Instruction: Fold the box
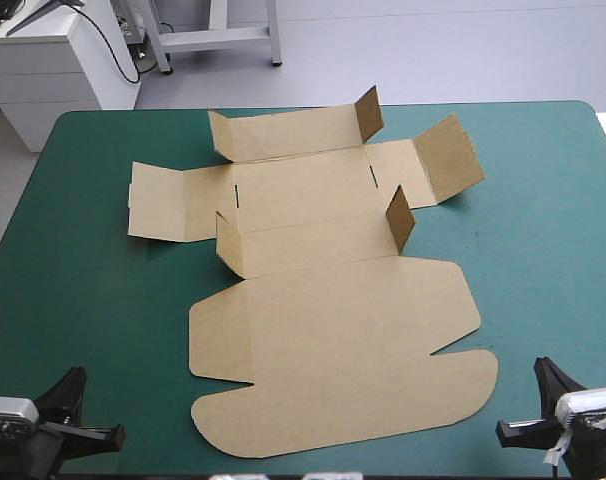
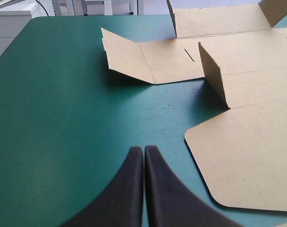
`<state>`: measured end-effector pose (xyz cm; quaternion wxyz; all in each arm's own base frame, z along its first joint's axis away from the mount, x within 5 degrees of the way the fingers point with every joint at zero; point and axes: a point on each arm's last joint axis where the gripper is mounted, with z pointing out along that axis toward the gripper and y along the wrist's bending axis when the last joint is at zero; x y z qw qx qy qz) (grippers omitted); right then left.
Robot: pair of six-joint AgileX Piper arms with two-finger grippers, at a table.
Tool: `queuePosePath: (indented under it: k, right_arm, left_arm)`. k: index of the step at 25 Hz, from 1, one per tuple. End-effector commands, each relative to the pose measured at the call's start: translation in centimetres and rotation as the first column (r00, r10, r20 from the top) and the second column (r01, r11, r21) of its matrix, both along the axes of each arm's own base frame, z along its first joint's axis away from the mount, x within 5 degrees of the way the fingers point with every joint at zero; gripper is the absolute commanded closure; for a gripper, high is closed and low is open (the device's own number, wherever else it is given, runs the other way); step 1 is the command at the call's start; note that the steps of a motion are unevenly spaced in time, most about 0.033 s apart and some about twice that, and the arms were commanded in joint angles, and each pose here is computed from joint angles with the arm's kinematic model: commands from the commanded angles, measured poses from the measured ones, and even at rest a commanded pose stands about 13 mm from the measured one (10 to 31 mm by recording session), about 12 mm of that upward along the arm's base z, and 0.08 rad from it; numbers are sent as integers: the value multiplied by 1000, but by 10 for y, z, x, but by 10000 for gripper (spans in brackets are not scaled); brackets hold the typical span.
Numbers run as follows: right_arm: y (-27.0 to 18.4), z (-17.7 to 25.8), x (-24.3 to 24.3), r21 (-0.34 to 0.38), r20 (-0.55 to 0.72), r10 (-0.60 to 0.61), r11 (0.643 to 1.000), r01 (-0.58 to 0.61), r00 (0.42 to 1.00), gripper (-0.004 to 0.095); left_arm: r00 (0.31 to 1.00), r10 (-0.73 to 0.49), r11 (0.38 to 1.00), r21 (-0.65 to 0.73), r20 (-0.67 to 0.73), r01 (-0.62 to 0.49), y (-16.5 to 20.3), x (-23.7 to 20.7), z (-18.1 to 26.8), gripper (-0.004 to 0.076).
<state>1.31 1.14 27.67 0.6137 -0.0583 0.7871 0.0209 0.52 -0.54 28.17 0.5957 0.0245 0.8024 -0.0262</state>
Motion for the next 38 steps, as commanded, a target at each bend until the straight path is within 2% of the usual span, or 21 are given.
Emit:
queuePosePath:
  k: [1, 10, 20, 25, 28, 38]
  right_arm:
    - [-1, 15, -5, 5, 121, -12, 1000, 11, 993, 931]
    - [-1, 15, -5, 1, 122, -11, 1000, 11, 993, 905]
    - [-1, 15, -5, 3, 122, -10, 1000, 10, 993, 613]
    - [-1, 15, -5, 1, 122, -11, 1000, 11, 993, 396]
    - [-1, 15, -5, 1, 122, -11, 1000, 11, 993, 315]
    - [-1, 15, -5, 3, 120, -11, 1000, 11, 993, 303]
  left_arm:
    - [995, -2, 1000, -22, 99, 4, -1, -2, 12, 734]
    - [995, -2, 1000, -22, 99, 4, -1, -2, 12, 734]
    - [995, -2, 1000, -22, 99, 4, -1, -2, 12, 734]
    - [995, -4, 1000, -17, 99, 6, -1, -2, 12, 734]
    - [995, -4, 1000, -17, 99, 6, -1, -2, 12, 734]
    - [995, -4, 1000, -17, 99, 6, -1, -2, 12, 734]
